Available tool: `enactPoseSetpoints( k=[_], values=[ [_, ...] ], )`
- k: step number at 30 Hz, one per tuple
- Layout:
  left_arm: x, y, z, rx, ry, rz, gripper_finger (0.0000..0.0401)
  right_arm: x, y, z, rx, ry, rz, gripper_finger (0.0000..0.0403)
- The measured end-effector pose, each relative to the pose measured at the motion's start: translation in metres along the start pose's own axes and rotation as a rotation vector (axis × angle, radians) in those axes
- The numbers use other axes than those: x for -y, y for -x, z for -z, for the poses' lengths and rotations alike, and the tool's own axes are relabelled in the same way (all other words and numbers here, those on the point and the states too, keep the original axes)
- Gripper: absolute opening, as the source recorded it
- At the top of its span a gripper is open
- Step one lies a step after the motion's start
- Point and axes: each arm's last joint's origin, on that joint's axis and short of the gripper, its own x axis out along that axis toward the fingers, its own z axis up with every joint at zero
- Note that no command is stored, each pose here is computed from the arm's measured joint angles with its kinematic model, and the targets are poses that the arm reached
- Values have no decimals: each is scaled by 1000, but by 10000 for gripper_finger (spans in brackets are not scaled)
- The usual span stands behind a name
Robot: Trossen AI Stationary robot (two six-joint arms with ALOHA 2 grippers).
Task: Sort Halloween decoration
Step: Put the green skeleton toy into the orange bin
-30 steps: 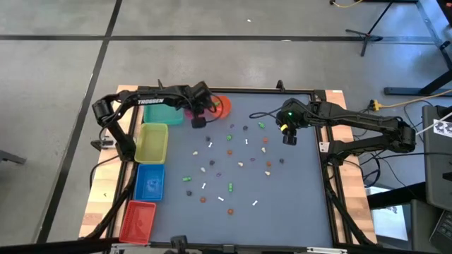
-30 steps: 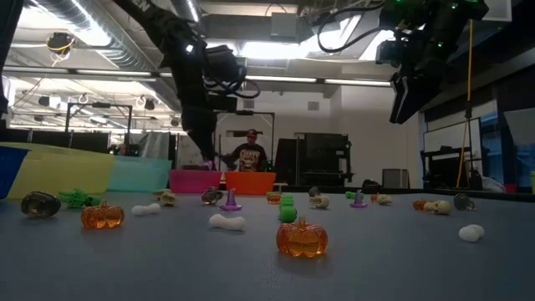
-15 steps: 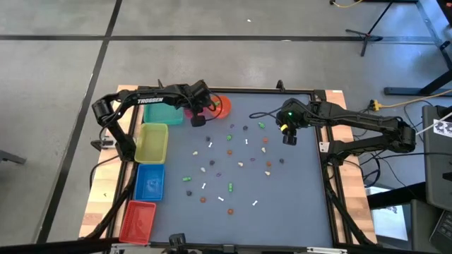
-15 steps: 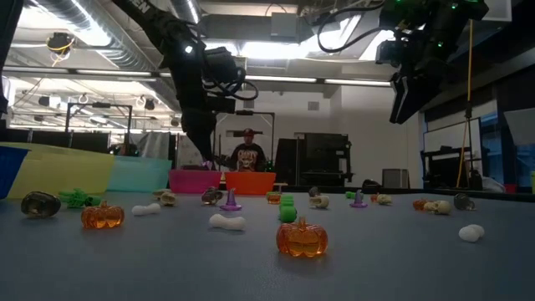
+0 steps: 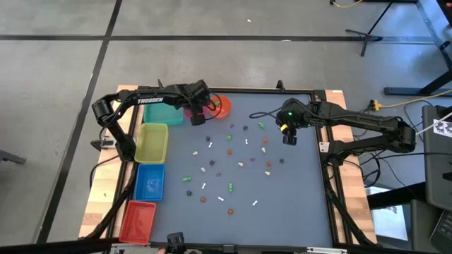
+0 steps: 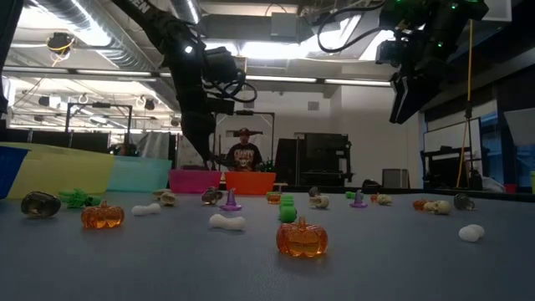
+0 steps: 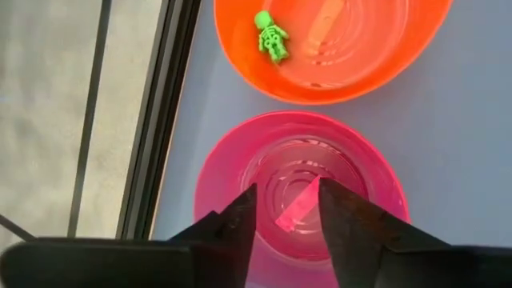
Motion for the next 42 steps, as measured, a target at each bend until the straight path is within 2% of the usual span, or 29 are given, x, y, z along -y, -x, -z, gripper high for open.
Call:
enactPoseSetpoints(
  k=[3, 6, 11, 15, 19, 25, 30, 42],
  values=[
    [0, 0, 0, 3, 48, 0, 140, 0, 0, -1, 12, -5, 3, 172],
    [0, 0, 0, 3, 73, 0, 151, 2, 0, -6, 61, -60, 16, 172],
    [0, 0, -2, 18, 78, -3, 155, 5, -1, -19, 189, -173, 39, 172],
    [-1, 0, -3, 32, 82, -7, 155, 7, -10, -29, 228, -220, 44, 172],
    [-1, 0, -4, 43, 84, -11, 155, 7, -30, -36, 194, -221, 50, 172],
    [-1, 0, -4, 44, 84, -11, 155, 8, -67, -44, 117, -223, 130, 172],
    [0, 1, -5, 45, 79, -9, 155, 13, -97, -41, 37, -285, 153, 172],
    [2, 1, -5, 48, 76, -4, 155, 43, -143, -18, -98, -428, 14, 172]
  ],
)
